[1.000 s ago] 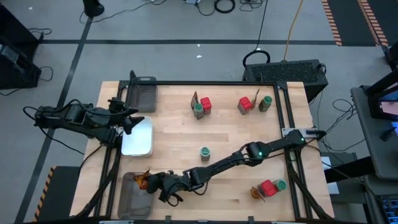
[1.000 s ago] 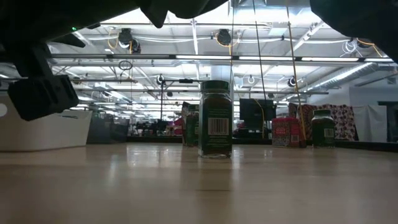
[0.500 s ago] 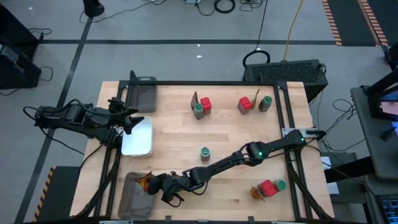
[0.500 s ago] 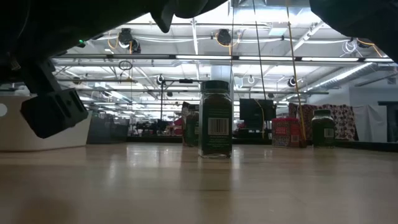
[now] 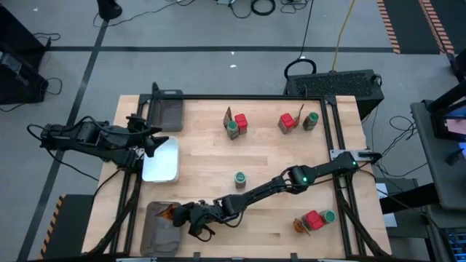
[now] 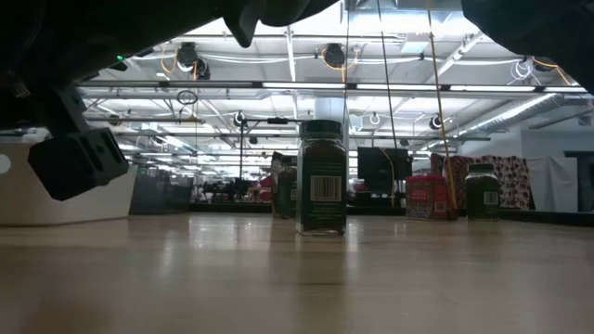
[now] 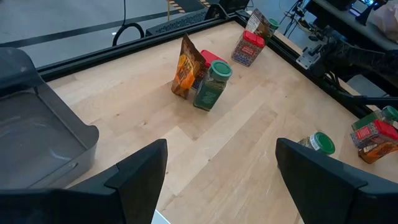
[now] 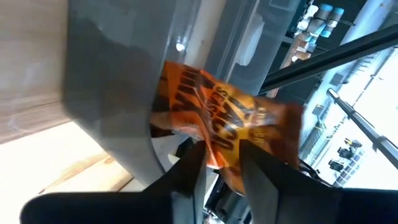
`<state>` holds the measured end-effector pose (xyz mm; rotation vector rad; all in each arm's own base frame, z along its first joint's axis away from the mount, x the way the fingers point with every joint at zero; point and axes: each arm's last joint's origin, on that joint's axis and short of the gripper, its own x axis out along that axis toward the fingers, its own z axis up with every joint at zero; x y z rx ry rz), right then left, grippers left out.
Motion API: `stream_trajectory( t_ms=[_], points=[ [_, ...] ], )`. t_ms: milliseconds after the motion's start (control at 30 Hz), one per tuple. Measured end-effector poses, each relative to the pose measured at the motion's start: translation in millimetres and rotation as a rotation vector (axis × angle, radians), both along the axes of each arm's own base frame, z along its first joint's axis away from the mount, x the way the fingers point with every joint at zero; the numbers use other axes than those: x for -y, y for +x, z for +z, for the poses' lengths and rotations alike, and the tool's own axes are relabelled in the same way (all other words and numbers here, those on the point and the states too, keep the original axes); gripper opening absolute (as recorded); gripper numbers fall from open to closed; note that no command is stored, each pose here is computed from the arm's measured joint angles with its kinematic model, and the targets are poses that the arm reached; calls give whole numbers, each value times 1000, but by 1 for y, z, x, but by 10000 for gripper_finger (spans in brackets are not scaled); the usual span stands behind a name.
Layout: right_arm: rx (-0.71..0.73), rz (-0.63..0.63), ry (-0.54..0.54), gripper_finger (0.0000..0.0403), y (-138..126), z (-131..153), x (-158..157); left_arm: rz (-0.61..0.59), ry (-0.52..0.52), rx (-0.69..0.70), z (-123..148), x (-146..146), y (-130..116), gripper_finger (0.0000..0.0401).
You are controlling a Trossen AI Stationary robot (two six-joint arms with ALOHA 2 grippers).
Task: Sort spices by type
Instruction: Put the orange seasoning bag into the bottom black bin
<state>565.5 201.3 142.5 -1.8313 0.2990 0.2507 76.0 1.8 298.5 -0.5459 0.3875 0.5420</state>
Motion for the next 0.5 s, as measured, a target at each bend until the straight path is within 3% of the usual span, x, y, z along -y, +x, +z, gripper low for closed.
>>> stream_trajectory(
  t_ms=[400, 500],
  points=[
    [27, -10, 7, 109, 1, 2, 0, 0, 0, 0, 0, 0, 0, 303],
    [34, -55, -37, 110, 0, 4, 0, 0, 0, 0, 0, 0, 0, 303]
  ],
)
